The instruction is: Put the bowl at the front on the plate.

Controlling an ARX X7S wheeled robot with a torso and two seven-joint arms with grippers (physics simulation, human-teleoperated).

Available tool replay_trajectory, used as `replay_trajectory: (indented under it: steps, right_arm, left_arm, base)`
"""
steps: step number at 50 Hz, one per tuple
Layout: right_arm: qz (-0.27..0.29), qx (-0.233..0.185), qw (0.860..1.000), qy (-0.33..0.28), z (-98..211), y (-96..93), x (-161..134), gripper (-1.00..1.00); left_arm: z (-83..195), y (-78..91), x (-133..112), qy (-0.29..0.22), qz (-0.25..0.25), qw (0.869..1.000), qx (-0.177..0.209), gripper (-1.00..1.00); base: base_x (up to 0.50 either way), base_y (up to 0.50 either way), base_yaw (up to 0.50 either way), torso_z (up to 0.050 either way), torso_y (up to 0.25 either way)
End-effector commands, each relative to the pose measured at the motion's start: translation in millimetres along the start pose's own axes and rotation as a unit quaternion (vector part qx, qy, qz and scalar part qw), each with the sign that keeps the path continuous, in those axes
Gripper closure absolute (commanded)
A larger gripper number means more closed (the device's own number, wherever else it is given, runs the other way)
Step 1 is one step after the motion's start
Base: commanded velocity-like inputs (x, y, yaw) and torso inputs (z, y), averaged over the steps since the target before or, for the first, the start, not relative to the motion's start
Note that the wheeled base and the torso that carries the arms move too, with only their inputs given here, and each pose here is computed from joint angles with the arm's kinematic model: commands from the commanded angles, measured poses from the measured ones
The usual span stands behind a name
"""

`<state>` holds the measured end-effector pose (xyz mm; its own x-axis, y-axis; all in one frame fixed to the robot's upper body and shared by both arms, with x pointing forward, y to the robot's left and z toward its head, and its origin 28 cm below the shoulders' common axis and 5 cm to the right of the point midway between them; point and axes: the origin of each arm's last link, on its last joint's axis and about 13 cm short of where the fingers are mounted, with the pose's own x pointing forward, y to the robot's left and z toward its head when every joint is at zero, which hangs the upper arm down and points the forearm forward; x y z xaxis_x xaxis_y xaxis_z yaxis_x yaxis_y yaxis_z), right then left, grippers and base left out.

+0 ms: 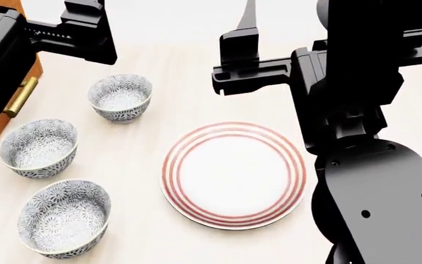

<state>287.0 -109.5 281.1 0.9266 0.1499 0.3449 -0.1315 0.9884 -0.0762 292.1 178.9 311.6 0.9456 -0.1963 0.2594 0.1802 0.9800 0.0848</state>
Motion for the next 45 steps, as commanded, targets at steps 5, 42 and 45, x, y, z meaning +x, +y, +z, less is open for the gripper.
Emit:
replay_trajectory:
  steps: [5,42,45]
  right_arm:
    - [0.000,0.000,1.000,0.001,-0.5,0.2,0.3,-1.00]
    - [0.004,0.003,1.000,-0.005,0.4,1.0,0.4,-1.00]
    - [0.004,0.002,1.000,-0.006,0.9,0.8,0.2,-1.00]
  left_arm:
    - [-2.3,0.6,0.1,0.002,0.002,1.000,0.001,-1.00]
    - [-3.1,1.1,-0.3,0.006,0.004,1.000,-0.003,-1.00]
    - [-3.8,0.6,-0.2,0.007,0.004,1.000,-0.003,-1.00]
  base:
    - [0.25,0.00,0.00,0.000,0.000]
    - [0.19,0.00,0.00,0.000,0.000]
    - [0.00,0.00,0.00,0.000,0.000]
